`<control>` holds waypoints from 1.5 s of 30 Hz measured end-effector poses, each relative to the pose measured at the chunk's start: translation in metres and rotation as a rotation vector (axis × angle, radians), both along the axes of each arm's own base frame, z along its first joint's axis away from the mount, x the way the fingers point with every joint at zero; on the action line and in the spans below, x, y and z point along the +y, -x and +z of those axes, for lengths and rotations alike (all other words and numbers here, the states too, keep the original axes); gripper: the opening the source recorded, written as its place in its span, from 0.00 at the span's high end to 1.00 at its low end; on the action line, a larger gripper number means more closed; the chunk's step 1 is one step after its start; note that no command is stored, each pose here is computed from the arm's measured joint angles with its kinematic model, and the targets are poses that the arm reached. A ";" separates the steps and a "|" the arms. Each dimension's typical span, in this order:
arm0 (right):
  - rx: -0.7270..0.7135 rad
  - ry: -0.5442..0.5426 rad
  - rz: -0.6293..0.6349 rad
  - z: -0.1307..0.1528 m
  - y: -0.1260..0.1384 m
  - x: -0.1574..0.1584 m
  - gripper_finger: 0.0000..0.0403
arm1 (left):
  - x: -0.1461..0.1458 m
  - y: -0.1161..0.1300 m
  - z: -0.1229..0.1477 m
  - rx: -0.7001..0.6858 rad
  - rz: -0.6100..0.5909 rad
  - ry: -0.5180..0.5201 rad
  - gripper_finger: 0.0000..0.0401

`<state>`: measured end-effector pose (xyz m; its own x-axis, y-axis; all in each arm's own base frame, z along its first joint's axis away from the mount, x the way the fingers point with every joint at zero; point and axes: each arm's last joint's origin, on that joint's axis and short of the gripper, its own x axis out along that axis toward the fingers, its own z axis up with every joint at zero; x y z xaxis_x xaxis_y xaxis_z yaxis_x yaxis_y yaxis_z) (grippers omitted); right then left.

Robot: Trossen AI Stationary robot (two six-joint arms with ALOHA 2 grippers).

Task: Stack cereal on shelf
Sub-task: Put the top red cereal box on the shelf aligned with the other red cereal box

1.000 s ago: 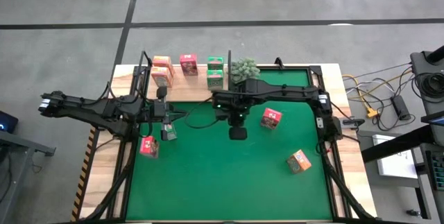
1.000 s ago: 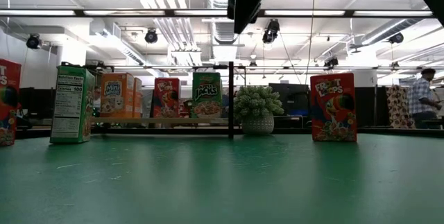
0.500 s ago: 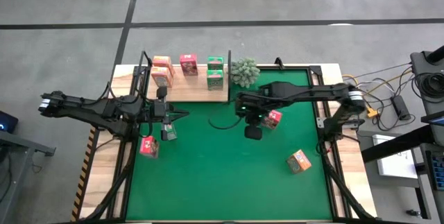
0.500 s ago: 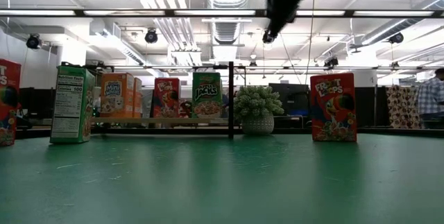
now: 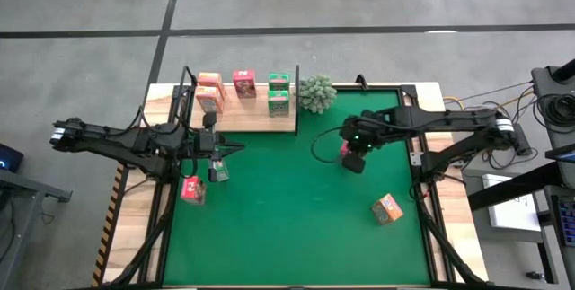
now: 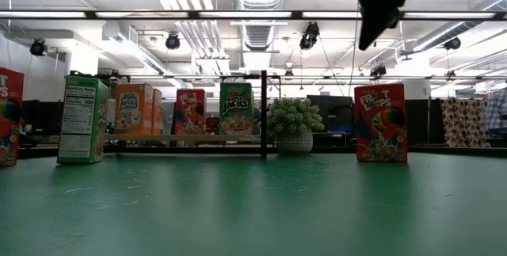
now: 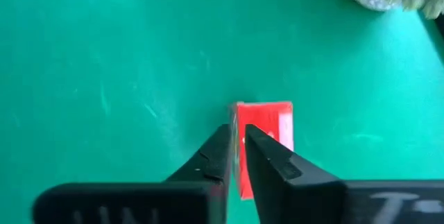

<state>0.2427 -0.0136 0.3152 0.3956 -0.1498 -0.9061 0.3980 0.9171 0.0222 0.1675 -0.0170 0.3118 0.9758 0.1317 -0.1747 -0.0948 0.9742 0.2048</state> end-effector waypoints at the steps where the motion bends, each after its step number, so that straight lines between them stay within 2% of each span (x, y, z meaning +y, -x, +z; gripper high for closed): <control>1: 0.000 -0.003 -0.005 -0.002 0.002 0.000 0.90 | 0.000 0.000 0.000 0.000 0.000 0.000 1.00; 7: 0.050 0.002 -0.058 -0.020 0.008 0.000 0.67 | 0.000 0.000 0.000 0.000 0.000 0.000 1.00; 13: 0.126 0.030 -0.052 -0.044 0.014 -0.001 0.43 | 0.000 0.000 0.000 0.000 0.000 0.000 1.00; 17: 0.179 0.037 -0.032 -0.059 0.019 -0.001 0.33 | 0.000 0.000 0.000 0.000 0.000 0.000 1.00; 20: 0.193 0.042 -0.013 -0.070 0.021 -0.001 0.30 | 0.000 0.000 0.000 0.000 0.000 0.000 1.00; 25: 0.181 0.050 0.009 -0.079 0.020 -0.001 0.31 | 0.000 0.000 0.000 0.000 0.000 0.000 1.00; 40: 0.142 0.050 0.006 -0.074 0.016 -0.001 0.59 | 0.000 0.000 0.000 0.000 0.000 0.000 1.00; 45: 0.131 0.049 0.005 -0.071 0.015 -0.001 0.64 | 0.000 0.000 0.000 0.001 0.000 0.000 1.00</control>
<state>0.2278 -0.0144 0.2437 0.2749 -0.1938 -0.9417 0.3899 0.9178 -0.0750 0.1675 -0.0169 0.3118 0.9756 0.1320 -0.1753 -0.0949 0.9741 0.2053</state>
